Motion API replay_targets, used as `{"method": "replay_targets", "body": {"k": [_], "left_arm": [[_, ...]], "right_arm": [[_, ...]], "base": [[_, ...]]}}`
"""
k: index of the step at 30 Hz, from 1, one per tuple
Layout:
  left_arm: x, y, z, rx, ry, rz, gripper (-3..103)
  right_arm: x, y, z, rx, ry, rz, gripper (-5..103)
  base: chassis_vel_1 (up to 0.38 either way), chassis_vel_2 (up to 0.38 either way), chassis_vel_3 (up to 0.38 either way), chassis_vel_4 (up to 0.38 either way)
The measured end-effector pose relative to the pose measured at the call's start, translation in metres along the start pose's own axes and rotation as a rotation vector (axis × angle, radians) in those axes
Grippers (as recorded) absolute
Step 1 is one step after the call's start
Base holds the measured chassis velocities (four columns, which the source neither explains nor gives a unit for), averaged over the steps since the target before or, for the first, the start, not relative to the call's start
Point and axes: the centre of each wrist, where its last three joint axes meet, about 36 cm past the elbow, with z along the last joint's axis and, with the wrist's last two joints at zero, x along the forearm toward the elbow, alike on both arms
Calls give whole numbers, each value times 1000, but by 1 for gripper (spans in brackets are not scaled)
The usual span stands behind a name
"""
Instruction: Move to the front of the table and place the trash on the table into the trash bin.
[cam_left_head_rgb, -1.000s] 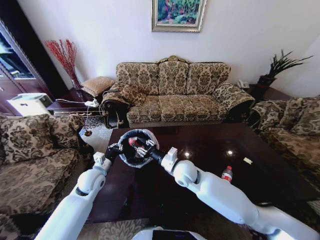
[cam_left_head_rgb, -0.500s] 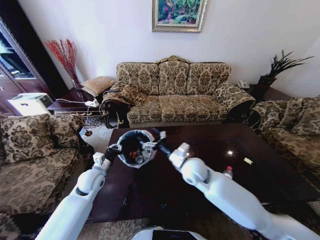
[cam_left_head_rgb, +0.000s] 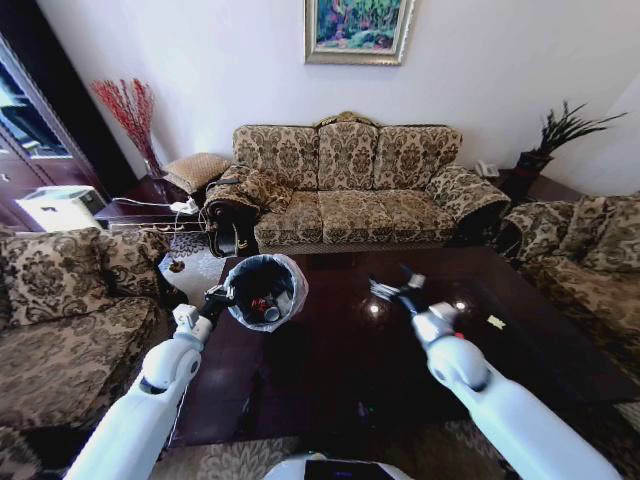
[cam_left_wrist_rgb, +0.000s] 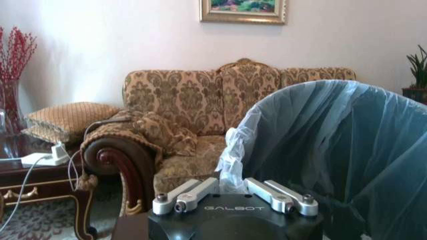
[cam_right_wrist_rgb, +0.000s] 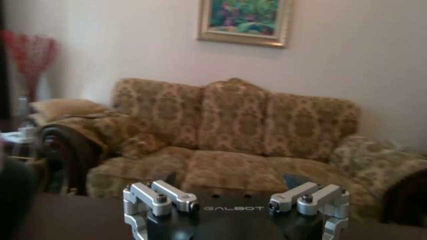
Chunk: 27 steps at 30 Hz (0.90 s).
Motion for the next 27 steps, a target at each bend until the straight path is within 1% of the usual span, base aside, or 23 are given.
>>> {"method": "replay_targets", "body": {"k": [2, 3, 4, 5, 6, 7, 8, 9, 13, 14, 15, 17, 18, 21, 23, 25, 26, 27], "left_arm": [[0, -1, 1, 3, -1, 3, 1], [0, -1, 1, 3, -1, 3, 1], [-1, -2, 1, 5, -3, 5, 1], [-1, -3, 2, 9, -3, 6, 1], [-2, -4, 3, 13, -3, 10, 1], [-2, -4, 3, 13, -3, 10, 1], [-2, -6, 4, 17, -4, 14, 1], [-2, -6, 4, 17, -4, 14, 1], [-1, -7, 8, 18, -9, 16, 1], [-1, -7, 8, 18, -9, 16, 1], [0, -6, 9, 18, -9, 16, 1], [1, -4, 9, 16, -11, 12, 1], [1, -4, 9, 16, -11, 12, 1], [1, -2, 11, 15, -11, 12, 1], [1, -2, 13, 15, -9, 14, 1], [1, -3, 13, 15, -7, 18, 1], [0, -4, 14, 15, -5, 23, 1], [0, -4, 14, 15, -5, 23, 1]], "right_arm": [[18, -19, 24, -24, 40, 60, 100], [18, -19, 24, -24, 40, 60, 100], [30, -27, 39, -45, 58, 100, 100], [39, -30, 50, -66, 75, 133, 100], [48, -29, 65, -98, 98, 174, 100], [48, -29, 65, -98, 98, 174, 100], [56, -25, 81, -123, 122, 226, 100], [56, -25, 81, -123, 122, 226, 100], [76, -20, 125, -175, 217, 396, 100], [76, -20, 125, -175, 217, 396, 100], [79, -22, 134, -181, 238, 438, 100], [88, -30, 149, -223, 289, 513, 100], [88, -30, 149, -223, 289, 513, 100], [93, -45, 167, -247, 325, 546, 100], [93, -50, 174, -252, 329, 547, 100], [91, -55, 182, -260, 331, 537, 100], [88, -59, 188, -267, 319, 516, 100], [88, -59, 188, -267, 319, 516, 100]], "base": [[0, 0, 0, 0], [0, 0, 0, 0], [0, 0, 0, 0], [0, 0, 0, 0], [0, 0, 0, 0], [0, 0, 0, 0], [0, 0, 0, 0], [0, 0, 0, 0], [0, 0, 0, 0], [0, 0, 0, 0], [0, 0, 0, 0], [0, 0, 0, 0], [0, 0, 0, 0], [0, 0, 0, 0], [0, 0, 0, 0], [0, 0, 0, 0], [0, 0, 0, 0], [0, 0, 0, 0]]}}
